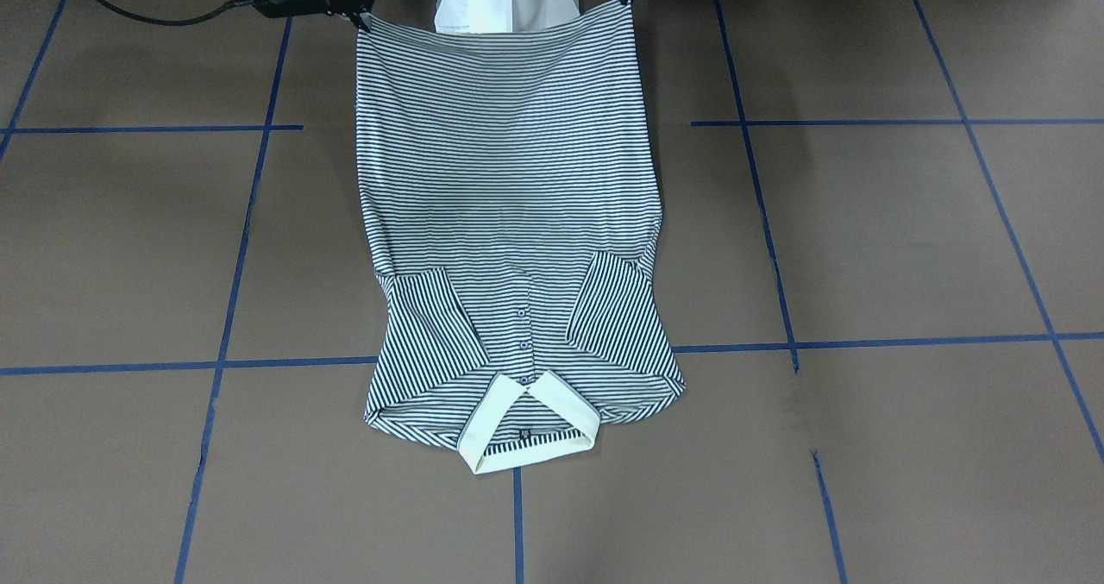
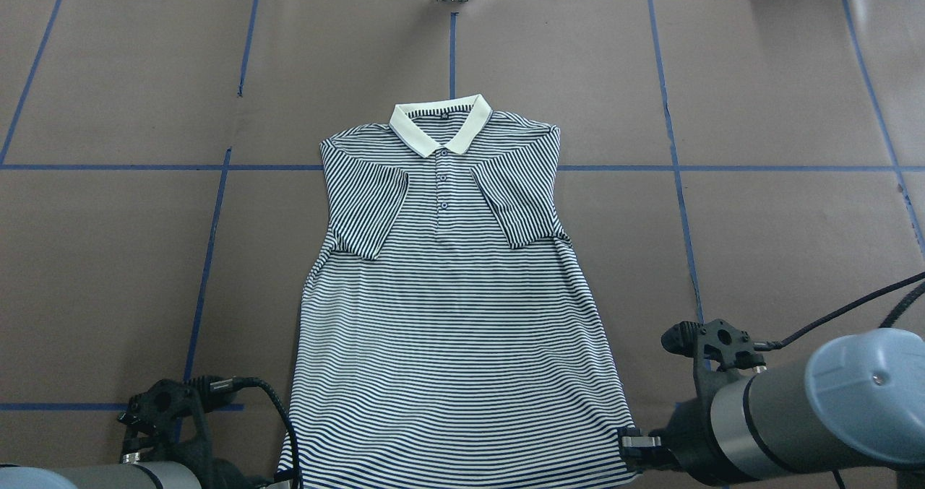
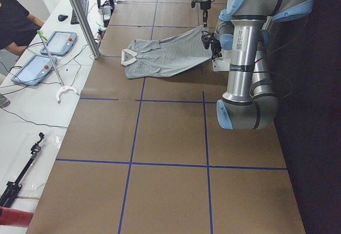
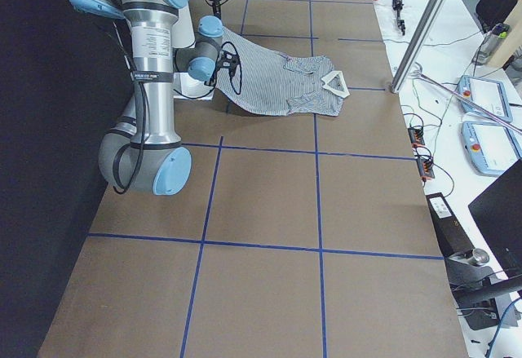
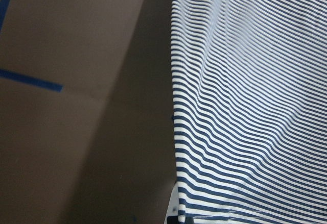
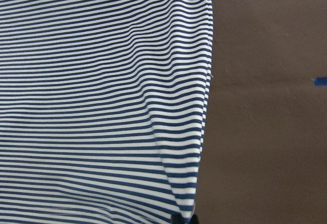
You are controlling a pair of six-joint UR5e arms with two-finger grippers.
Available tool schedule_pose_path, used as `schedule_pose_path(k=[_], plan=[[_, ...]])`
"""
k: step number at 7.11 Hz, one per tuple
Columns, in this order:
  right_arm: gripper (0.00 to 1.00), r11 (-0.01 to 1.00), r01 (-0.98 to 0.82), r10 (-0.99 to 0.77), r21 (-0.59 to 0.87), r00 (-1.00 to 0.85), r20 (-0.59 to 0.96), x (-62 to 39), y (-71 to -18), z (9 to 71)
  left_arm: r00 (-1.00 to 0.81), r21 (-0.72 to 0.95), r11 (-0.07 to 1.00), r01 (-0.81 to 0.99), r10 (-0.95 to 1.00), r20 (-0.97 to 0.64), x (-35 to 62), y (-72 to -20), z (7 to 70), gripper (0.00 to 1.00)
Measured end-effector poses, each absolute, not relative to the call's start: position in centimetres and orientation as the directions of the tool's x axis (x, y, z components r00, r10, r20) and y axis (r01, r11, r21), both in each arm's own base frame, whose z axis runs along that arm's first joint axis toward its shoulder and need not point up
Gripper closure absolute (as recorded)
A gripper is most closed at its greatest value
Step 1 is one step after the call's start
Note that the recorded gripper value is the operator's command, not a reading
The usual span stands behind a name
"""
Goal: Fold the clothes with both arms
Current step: 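Lift the hem with both grippers and fold it toward the collar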
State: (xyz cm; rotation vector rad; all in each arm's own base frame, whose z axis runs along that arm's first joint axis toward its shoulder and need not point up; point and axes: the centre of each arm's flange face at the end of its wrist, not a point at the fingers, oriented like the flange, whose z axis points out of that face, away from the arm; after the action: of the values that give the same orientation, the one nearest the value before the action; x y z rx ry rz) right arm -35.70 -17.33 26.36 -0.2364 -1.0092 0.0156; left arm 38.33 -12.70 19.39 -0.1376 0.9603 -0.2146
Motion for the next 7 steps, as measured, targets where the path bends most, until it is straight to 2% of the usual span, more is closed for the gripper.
schedule_pose_path(k=[2, 3, 5, 7], plan=[[1.00, 0.971, 0.124, 0.110, -0.203, 0.523, 0.845, -33.9, -16.4, 25.7, 0.575, -0.214, 0.973, 0.088, -0.225, -0.787, 37.5, -12.0, 19.0, 1.00], [1.00, 0.978, 0.102, 0.104, -0.180, 0.507, 0.856, -34.0, -17.8, 25.3, 0.575, -0.194, 0.978, 0.081, -0.205, -0.792, 37.8, -12.4, 18.8, 1.00], [1.00, 0.998, 0.042, 0.016, -0.041, 0.477, 0.879, -36.1, -24.3, 24.7, 0.567, -0.063, 0.991, 0.118, -0.119, -0.815, 38.0, -17.7, 18.1, 1.00], [1.00, 0.993, -0.019, -0.088, 0.115, 0.528, 0.845, -38.0, -33.7, 26.4, 0.613, 0.051, 0.982, 0.181, -0.072, -0.786, 39.0, -24.4, 19.9, 1.00]])
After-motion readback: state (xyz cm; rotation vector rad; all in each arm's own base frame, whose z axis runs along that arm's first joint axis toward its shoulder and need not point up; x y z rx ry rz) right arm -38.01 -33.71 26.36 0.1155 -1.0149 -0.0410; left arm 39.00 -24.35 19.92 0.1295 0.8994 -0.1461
